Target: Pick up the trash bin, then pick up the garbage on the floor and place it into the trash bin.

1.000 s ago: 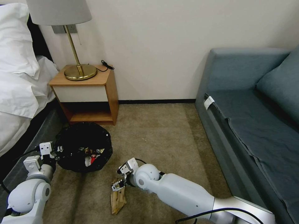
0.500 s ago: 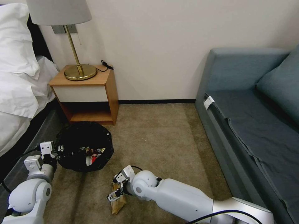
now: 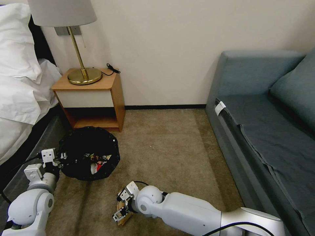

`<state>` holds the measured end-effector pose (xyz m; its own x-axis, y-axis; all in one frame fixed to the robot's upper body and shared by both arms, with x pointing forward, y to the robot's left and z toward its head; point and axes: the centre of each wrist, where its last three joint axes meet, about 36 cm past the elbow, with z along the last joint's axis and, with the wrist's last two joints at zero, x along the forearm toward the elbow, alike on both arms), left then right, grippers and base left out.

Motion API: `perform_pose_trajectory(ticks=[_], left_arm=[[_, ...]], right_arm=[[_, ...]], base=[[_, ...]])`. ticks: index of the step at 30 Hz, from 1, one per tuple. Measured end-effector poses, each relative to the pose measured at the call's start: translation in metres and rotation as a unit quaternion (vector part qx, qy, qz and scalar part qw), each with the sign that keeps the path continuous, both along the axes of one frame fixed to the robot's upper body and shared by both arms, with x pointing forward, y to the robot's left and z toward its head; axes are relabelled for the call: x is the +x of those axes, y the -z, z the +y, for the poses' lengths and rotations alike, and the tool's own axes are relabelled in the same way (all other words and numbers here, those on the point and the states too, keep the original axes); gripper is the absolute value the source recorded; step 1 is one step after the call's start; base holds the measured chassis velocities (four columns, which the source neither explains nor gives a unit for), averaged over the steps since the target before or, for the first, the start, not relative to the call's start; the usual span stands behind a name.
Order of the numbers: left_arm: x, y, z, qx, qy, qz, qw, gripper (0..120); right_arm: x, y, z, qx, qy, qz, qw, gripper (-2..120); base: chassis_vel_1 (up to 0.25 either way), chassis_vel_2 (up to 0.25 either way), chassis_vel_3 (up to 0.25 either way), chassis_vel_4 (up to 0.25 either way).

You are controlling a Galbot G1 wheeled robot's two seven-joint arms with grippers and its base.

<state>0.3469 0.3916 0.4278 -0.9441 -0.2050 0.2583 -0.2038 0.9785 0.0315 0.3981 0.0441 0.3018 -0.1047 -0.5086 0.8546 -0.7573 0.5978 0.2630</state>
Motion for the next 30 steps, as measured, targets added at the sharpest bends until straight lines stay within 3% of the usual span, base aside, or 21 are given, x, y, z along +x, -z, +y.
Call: perform_pose_trajectory(ticks=[30], left_arm=[[0.001,0.007,-0.009,-0.008,0.005,-0.002,1.0000,4]], right_arm=[[0.004,0.037,-0.004,-0.034,-0.012,-0.021,0.999,99]], base=[[0.000,0.000,0.000,0.000]])
